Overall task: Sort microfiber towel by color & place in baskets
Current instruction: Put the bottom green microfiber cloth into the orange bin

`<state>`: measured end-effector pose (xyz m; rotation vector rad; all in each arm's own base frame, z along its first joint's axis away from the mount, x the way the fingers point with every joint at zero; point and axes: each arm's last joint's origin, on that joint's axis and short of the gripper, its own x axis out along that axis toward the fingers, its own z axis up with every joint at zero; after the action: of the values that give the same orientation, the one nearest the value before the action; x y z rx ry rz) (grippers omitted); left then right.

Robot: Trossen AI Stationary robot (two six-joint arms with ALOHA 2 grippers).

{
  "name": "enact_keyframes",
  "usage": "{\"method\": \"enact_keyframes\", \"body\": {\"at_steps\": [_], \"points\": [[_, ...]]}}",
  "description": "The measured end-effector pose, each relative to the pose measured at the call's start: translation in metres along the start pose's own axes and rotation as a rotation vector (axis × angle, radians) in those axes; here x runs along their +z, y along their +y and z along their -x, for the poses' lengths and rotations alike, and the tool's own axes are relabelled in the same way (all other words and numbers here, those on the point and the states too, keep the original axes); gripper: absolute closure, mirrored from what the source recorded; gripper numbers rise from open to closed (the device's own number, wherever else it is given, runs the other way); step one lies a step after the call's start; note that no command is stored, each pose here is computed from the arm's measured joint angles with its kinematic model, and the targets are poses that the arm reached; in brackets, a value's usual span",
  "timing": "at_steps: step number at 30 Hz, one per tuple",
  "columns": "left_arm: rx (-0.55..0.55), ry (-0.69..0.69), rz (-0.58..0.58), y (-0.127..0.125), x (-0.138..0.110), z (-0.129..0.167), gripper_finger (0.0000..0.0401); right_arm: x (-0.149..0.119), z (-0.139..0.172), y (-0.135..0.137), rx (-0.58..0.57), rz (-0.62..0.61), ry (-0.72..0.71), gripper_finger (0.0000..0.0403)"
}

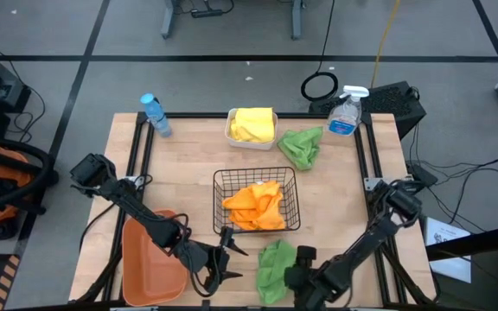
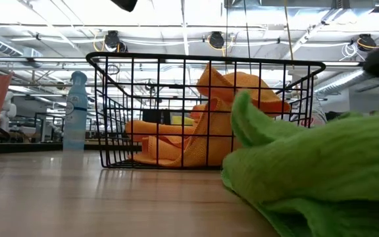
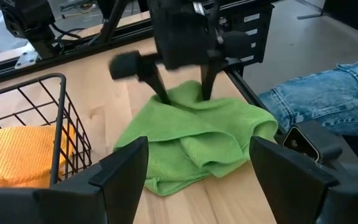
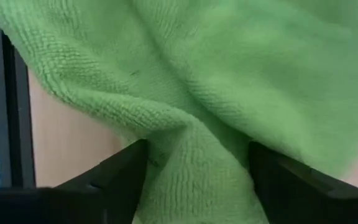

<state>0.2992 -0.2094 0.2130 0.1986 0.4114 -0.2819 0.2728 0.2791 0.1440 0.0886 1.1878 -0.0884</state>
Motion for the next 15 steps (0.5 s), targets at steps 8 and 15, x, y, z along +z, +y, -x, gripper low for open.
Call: {"method": "enact_keyframes", "body": {"at_steps": [8, 15], "points": [[0.002, 0.011, -0.003, 0.000, -0.001, 0.000, 0.0115, 0.009, -0.011, -0.004, 0.075, -0.014, 0.086, 0.0289], [0.002, 0.015, -0.004, 0.000, -0.001, 0.000, 0.0115, 0.016, -0.003, -0.005, 0.143, 0.016, 0.079, 0.0388]]}}
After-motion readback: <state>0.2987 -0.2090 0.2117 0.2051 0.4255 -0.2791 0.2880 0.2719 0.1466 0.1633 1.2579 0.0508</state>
